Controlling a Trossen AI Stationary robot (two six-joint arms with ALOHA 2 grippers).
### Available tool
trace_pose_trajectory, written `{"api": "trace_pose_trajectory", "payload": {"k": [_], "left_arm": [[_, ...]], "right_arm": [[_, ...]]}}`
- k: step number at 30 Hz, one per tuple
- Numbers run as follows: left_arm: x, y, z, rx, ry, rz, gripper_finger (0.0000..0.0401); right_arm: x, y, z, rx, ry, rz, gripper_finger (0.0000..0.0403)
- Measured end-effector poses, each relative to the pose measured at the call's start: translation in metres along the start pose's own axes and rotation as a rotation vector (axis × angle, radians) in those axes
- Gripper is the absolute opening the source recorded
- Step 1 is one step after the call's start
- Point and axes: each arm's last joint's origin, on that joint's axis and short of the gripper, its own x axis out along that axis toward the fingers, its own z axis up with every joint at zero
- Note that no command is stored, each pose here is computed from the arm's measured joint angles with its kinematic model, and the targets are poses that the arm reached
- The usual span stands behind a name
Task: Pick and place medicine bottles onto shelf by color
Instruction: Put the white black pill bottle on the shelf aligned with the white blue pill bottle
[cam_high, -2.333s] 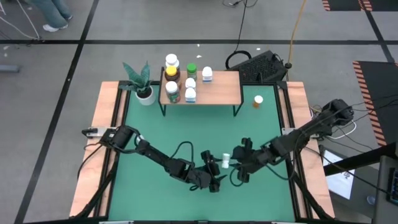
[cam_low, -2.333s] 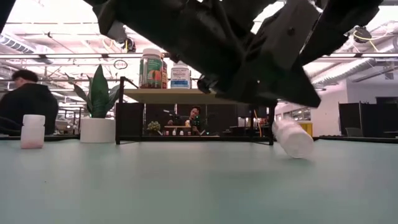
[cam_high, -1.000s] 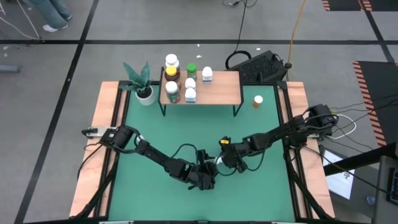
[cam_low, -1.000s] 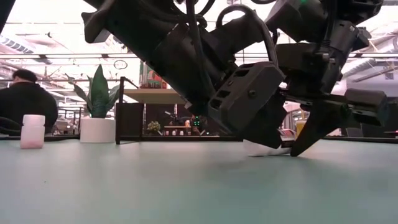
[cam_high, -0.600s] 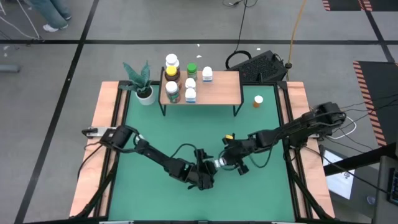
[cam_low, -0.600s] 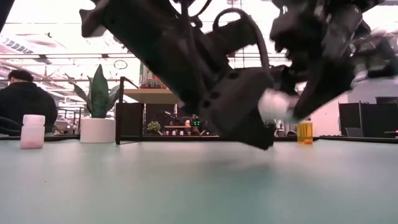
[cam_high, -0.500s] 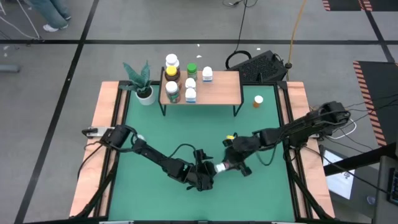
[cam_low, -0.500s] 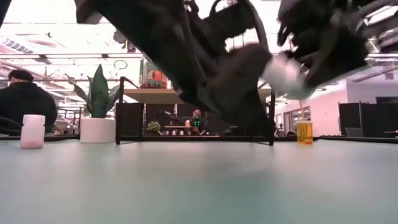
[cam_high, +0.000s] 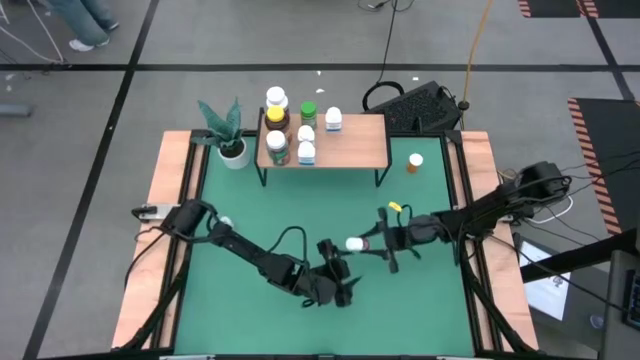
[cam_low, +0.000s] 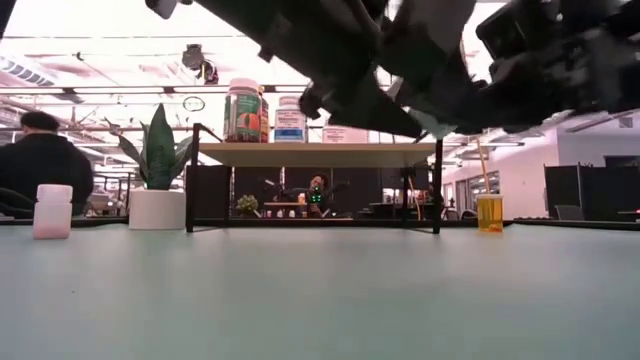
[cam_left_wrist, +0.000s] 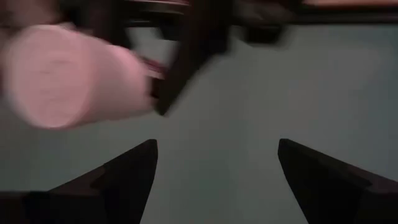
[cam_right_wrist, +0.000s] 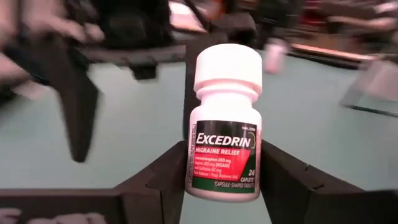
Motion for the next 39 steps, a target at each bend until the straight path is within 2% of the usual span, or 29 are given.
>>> {"api": "trace_pose_trajectory", "payload": {"k": [4, 6, 10, 13, 16, 23, 27, 32, 39], "left_arm": [[0.005, 0.012, 0.0, -0.107, -0.026, 0.175, 0.0335], [0.007, 0.017, 0.001, -0.167, -0.041, 0.223, 0.0335], [0.012, 0.022, 0.006, -0.284, -0.086, 0.247, 0.0335], [0.013, 0.023, 0.011, -0.307, -0.127, 0.235, 0.0329], [0.012, 0.021, 0.016, -0.31, -0.163, 0.22, 0.0303], [0.011, 0.02, 0.017, -0.316, -0.176, 0.214, 0.0207], [0.011, 0.02, 0.018, -0.306, -0.18, 0.22, 0.018], [0.008, 0.021, 0.023, -0.294, -0.189, 0.22, 0.0189], [-0.006, 0.022, 0.036, -0.244, -0.187, 0.206, 0.0244]], "right_arm": [[0.002, 0.011, -0.002, -0.112, 0.025, -0.132, 0.0163], [0.002, 0.016, -0.003, -0.161, 0.04, -0.189, 0.0159], [0.005, 0.024, -0.004, -0.212, 0.022, -0.293, 0.016], [0.007, 0.029, -0.003, -0.233, -0.01, -0.349, 0.0162], [0.007, 0.032, -0.001, -0.238, -0.053, -0.375, 0.0161], [0.006, 0.036, 0.002, -0.258, -0.073, -0.379, 0.0161], [0.005, 0.037, 0.001, -0.27, -0.057, -0.403, 0.0161], [0.005, 0.038, 0.003, -0.272, -0.067, -0.404, 0.0161], [0.005, 0.038, 0.003, -0.28, -0.067, -0.401, 0.0161]]}}
